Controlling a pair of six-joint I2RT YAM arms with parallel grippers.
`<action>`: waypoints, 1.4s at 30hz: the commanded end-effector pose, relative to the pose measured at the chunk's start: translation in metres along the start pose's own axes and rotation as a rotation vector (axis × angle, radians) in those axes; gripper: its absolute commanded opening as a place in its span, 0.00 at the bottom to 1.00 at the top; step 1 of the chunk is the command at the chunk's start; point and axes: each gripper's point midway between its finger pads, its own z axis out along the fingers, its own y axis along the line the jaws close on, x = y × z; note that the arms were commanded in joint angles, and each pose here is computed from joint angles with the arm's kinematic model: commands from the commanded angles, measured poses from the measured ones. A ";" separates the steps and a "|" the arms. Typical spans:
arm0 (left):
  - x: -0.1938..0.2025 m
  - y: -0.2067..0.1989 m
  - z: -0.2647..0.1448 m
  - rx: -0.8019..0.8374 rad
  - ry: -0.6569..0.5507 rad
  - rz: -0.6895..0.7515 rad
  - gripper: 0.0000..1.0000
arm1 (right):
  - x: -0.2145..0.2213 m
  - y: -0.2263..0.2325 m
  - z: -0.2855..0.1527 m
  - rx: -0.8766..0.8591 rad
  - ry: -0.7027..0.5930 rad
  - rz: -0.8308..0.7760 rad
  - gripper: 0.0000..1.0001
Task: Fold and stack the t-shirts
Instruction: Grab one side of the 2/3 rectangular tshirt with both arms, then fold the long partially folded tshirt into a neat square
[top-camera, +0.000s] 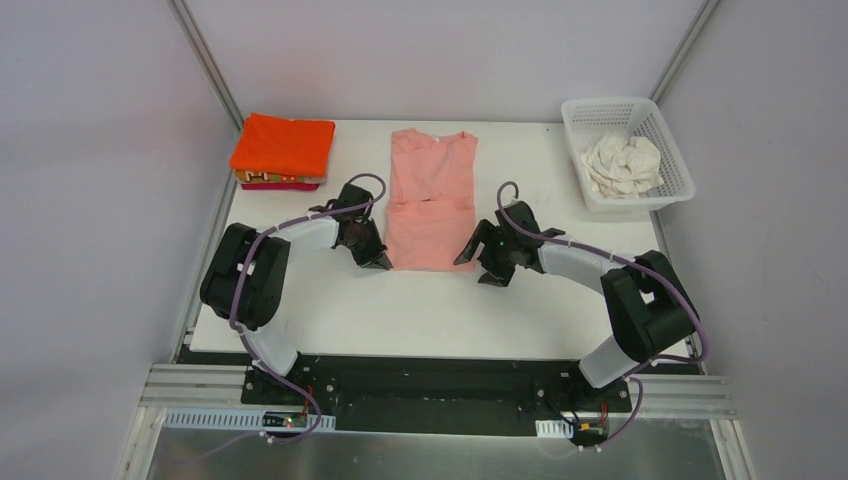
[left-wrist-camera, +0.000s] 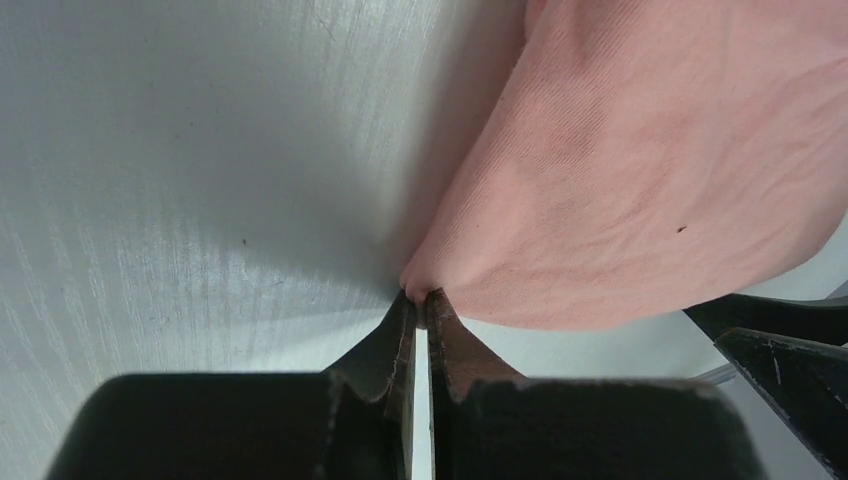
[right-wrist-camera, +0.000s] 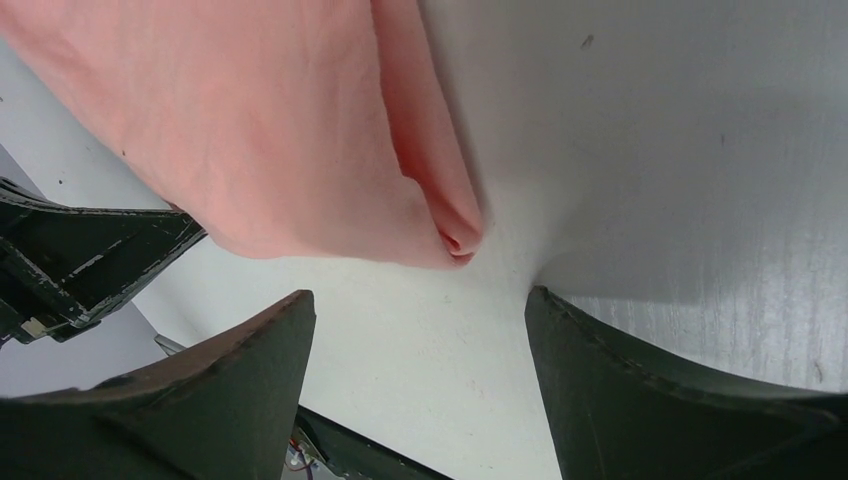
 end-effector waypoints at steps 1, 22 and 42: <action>0.004 0.030 0.011 -0.123 -0.034 0.016 0.00 | -0.010 -0.003 0.006 0.031 -0.041 -0.007 0.80; 0.004 0.038 0.016 -0.155 -0.042 0.003 0.00 | -0.009 -0.041 0.029 0.161 -0.045 -0.018 0.21; 0.069 0.039 -0.124 0.057 -0.338 0.109 0.00 | 0.117 0.001 -0.098 -0.121 0.390 -0.096 0.00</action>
